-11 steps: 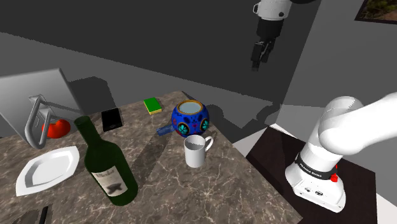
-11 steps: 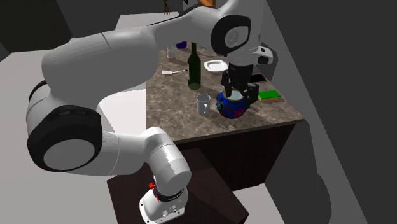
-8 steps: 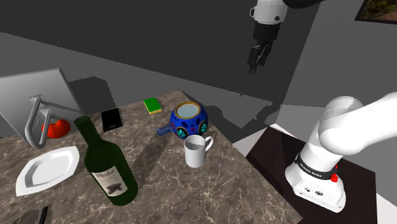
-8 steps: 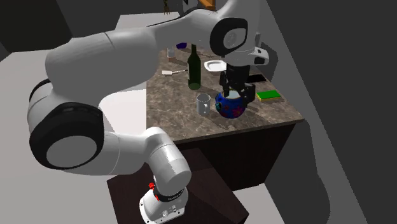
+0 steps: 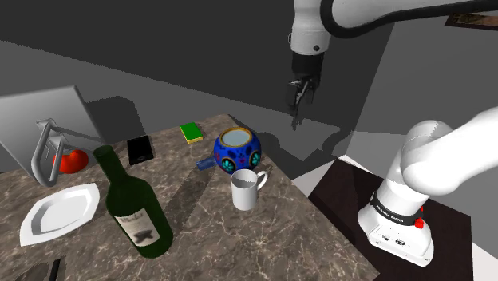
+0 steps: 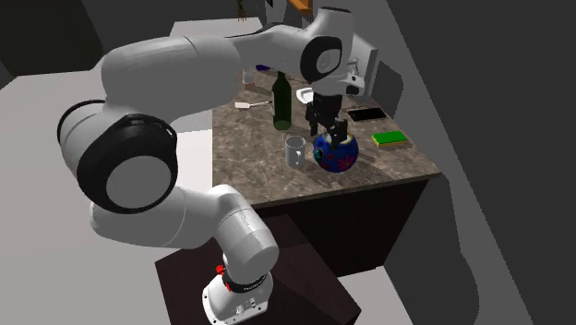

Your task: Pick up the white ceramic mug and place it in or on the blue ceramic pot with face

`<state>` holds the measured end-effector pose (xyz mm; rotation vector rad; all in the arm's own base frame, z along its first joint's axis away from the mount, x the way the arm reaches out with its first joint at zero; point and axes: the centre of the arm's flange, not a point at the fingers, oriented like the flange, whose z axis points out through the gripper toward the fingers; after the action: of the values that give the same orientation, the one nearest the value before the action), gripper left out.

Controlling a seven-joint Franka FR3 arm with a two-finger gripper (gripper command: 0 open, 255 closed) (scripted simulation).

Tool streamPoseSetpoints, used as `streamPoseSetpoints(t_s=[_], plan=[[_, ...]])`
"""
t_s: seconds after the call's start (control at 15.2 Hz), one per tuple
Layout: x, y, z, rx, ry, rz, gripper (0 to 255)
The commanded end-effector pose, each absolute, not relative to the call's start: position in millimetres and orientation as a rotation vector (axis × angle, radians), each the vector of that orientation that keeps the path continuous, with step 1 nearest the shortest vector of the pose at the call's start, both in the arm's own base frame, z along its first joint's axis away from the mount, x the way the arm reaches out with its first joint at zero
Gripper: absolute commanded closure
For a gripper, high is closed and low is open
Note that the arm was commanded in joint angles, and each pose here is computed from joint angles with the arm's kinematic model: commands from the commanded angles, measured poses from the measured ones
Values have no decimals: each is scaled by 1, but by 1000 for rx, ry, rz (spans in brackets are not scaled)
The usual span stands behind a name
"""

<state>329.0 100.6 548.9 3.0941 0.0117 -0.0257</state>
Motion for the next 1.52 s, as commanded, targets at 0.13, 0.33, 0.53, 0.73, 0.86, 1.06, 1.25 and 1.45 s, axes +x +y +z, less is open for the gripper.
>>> streamPoseSetpoints(t_s=[0.13,0.33,0.53,0.73,0.86,1.06,1.25,1.45], plan=[[343,145,518,3100,-22,-69,0],[353,178,498,3103,-44,-102,0],[363,211,478,3105,-66,-134,0],[373,243,458,3107,-88,-167,0],[380,265,445,3108,-103,-189,0],[391,298,425,3109,-126,-222,0],[401,331,404,3110,-148,-255,0],[403,341,387,3110,-156,-266,0]])
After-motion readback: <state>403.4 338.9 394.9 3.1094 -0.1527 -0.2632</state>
